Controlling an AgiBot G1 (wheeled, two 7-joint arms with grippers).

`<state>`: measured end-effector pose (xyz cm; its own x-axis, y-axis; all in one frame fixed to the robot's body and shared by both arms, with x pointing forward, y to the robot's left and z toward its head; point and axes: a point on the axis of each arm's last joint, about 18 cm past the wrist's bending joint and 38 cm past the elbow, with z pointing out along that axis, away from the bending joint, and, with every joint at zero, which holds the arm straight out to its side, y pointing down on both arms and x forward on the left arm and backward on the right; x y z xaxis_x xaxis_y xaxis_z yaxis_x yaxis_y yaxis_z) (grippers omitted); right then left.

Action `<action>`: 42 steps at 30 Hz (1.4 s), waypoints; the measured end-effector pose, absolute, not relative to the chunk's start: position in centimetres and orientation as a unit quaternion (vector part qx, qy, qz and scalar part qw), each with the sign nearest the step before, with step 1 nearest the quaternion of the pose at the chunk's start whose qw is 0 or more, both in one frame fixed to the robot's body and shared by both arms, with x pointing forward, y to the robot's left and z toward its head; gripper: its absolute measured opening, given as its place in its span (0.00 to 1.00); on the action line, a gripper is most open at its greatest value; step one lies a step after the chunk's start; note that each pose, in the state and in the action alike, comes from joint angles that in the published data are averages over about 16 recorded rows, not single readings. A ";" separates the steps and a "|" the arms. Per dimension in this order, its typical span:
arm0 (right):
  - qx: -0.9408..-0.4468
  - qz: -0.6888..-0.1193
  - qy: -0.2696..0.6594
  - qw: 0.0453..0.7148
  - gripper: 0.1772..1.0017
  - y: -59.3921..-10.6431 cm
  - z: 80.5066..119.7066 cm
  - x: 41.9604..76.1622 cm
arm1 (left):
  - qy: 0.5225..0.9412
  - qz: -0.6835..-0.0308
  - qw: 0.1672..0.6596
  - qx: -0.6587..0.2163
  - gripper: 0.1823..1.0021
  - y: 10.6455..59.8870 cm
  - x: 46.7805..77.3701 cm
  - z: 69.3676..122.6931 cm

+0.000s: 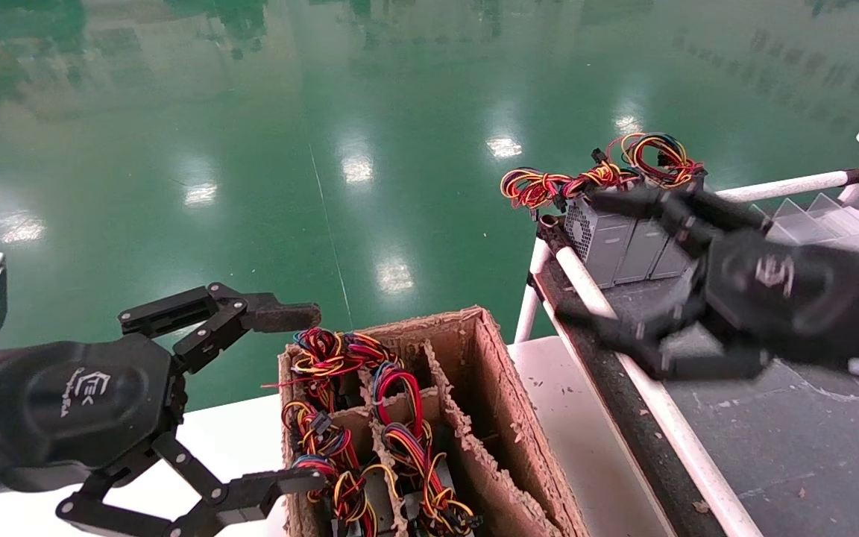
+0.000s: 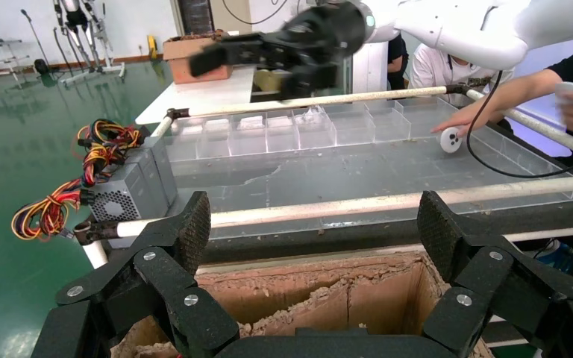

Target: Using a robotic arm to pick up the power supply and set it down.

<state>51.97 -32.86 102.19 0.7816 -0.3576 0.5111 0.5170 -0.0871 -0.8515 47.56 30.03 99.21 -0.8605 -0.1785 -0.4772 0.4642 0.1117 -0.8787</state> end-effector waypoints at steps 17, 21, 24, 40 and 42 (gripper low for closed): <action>-0.710 -0.233 -0.110 0.655 1.00 -29.8 98.8 46.8 | 0.704 -0.659 0.244 0.101 1.00 30.0 47.6 99.2; -0.710 -0.233 -0.111 0.655 1.00 -29.8 98.8 46.8 | 0.704 -0.659 0.244 0.101 1.00 30.0 47.6 99.2; -0.709 -0.236 -0.109 0.656 1.00 -29.9 98.9 46.9 | 0.704 -0.659 0.244 0.101 1.00 30.0 47.6 99.2; -0.705 -0.242 -0.103 0.658 1.00 -30.2 99.2 47.4 | 0.704 -0.659 0.244 0.101 1.00 30.0 47.6 99.2; -0.705 -0.243 -0.103 0.658 1.00 -30.2 99.2 47.4 | 0.704 -0.659 0.244 0.101 1.00 30.0 47.6 99.2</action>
